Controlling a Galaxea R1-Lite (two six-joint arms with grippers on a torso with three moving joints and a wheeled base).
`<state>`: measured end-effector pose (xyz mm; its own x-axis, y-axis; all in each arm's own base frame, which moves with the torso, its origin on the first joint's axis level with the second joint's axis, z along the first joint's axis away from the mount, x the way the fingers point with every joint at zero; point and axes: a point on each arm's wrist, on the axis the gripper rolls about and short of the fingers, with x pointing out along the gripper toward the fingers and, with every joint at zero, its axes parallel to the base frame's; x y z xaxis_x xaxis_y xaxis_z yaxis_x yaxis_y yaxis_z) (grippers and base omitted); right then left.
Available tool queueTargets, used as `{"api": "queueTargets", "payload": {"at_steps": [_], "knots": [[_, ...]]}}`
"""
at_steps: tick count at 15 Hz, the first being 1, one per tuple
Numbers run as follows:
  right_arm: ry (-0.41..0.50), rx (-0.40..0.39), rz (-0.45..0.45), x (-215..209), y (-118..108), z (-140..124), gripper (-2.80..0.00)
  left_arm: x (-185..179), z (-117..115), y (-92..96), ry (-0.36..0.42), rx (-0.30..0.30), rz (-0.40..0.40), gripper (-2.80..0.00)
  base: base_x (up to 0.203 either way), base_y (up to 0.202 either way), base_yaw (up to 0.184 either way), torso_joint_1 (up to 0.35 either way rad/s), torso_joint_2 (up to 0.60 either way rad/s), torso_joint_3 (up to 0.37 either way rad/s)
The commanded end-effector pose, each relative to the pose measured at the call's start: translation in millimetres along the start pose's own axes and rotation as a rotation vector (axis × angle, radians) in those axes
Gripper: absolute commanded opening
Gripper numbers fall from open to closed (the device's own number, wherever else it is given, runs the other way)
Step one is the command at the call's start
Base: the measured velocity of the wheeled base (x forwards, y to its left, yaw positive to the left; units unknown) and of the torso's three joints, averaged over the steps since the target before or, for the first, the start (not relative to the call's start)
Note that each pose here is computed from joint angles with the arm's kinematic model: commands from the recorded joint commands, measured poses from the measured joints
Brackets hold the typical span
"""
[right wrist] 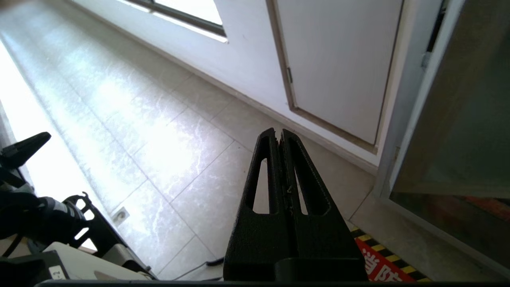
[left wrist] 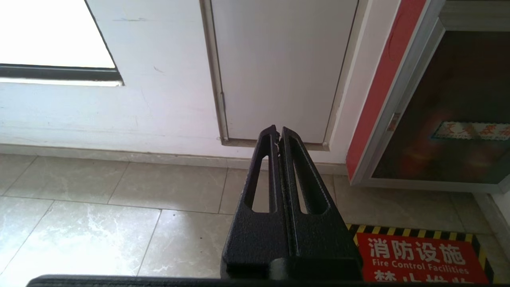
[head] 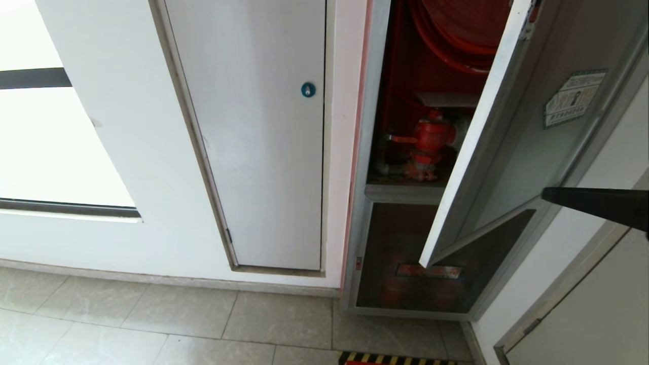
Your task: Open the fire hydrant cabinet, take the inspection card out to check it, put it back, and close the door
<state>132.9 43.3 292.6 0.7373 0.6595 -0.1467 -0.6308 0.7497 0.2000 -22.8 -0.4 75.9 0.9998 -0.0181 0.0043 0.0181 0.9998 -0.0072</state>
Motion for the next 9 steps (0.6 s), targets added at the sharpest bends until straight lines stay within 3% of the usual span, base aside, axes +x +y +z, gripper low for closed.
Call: {"api": "queueTargets", "payload": {"at_steps": [1,5,9], "knots": [[0.096,0.03,0.031,47,-10,-2,-2.8,0,0,0.0,0.001,0.0,0.0,-2.8,0.0,0.0,0.0,0.0,0.0,0.0],[0.013,-0.014,-0.066,101,-21,19,-2.8,0,0,0.0,0.001,0.0,0.0,-2.8,0.0,0.0,0.0,0.0,0.0,0.0],[-0.115,-0.043,-0.216,120,-27,29,-2.8,0,0,0.0,0.003,0.0,0.0,-2.8,0.0,0.0,0.0,0.0,0.0,0.0]]}}
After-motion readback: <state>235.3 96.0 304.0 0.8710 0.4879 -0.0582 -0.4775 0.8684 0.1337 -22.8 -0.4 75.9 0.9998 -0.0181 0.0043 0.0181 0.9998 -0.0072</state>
